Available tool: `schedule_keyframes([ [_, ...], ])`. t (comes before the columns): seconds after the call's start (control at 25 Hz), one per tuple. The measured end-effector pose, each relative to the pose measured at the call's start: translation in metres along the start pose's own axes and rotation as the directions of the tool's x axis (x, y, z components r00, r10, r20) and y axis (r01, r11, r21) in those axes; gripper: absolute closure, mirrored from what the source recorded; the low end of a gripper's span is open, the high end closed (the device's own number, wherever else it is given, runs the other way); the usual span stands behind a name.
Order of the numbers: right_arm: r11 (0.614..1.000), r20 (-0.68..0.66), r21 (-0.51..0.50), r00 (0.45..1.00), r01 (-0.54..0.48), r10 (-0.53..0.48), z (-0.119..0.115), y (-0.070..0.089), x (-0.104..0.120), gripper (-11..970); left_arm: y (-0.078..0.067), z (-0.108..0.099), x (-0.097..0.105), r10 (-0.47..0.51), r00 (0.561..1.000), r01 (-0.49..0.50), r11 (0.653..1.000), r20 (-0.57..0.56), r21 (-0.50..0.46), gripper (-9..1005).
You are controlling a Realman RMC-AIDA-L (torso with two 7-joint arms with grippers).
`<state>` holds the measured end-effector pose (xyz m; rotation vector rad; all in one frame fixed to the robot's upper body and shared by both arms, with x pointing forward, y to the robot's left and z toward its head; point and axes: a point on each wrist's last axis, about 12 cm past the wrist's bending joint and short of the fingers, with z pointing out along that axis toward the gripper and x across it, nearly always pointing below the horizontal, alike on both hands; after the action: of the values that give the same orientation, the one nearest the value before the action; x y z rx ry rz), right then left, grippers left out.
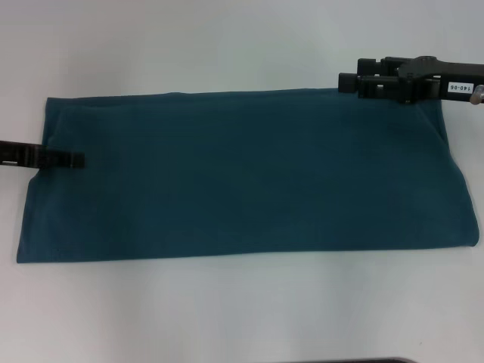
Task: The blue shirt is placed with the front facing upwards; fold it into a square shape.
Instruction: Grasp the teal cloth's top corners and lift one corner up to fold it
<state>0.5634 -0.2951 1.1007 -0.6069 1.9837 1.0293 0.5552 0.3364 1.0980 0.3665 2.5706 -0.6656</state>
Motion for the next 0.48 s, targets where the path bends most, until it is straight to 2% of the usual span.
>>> schedule_keyframes([
  [0.48,1.0,-0.003,-0.002,1.0,-0.002,0.002,0.0002,0.0004,0.0012,180,-0.0006,0.002,0.0057,0.001,1.0,-0.001,1.0,-0.01,0.0,258],
])
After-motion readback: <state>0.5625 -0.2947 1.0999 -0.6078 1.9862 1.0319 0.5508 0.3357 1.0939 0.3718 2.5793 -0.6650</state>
